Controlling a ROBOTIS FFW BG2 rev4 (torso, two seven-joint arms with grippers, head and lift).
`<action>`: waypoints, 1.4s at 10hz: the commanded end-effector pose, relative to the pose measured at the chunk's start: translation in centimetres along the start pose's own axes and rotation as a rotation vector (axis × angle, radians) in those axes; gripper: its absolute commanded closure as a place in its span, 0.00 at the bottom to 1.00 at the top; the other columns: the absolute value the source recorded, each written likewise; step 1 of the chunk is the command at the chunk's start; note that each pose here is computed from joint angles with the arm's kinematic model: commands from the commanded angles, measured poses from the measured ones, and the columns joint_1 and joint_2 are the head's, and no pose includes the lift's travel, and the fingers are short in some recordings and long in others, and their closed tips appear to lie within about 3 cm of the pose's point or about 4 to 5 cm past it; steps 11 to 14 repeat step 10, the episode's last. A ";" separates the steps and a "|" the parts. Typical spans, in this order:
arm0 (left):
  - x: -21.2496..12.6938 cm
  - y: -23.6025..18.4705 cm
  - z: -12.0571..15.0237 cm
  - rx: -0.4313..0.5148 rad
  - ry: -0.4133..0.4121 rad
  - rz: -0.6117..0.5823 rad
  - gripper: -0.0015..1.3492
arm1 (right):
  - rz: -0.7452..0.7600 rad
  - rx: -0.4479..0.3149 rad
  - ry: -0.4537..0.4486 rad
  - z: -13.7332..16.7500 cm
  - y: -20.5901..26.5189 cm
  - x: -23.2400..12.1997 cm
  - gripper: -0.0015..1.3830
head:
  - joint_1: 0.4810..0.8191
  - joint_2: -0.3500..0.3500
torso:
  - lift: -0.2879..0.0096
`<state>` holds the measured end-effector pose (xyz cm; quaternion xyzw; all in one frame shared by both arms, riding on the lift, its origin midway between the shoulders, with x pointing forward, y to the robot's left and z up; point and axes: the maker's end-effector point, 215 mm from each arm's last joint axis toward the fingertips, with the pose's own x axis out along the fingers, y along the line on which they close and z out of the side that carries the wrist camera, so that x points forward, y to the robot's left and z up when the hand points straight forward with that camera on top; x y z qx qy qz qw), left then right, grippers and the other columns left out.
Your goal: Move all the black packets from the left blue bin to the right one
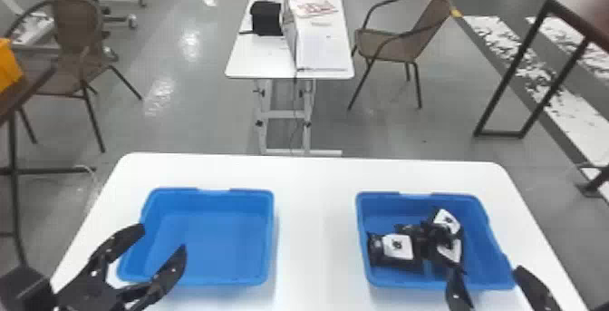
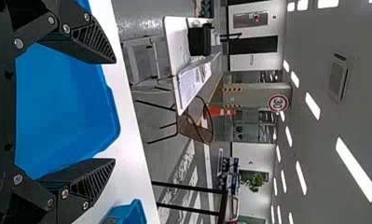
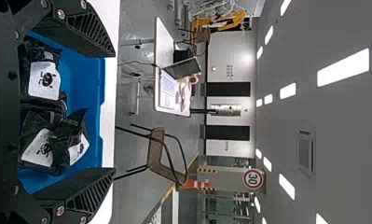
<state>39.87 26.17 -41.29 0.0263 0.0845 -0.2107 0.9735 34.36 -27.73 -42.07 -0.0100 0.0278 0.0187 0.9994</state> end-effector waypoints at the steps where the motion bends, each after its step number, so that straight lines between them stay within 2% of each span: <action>1: 0.0 -0.1 0.0 -0.005 0.000 -0.001 0.23 | 0.000 0.005 0.000 0.0 0.1 0.0 0.11 | 0.63 0.47 | 0.97; 14: 0.5 -0.6 -0.3 -0.032 0.005 -0.011 0.23 | -0.002 0.012 -0.004 0.1 0.1 0.4 0.11 | 0.63 0.46 | 0.97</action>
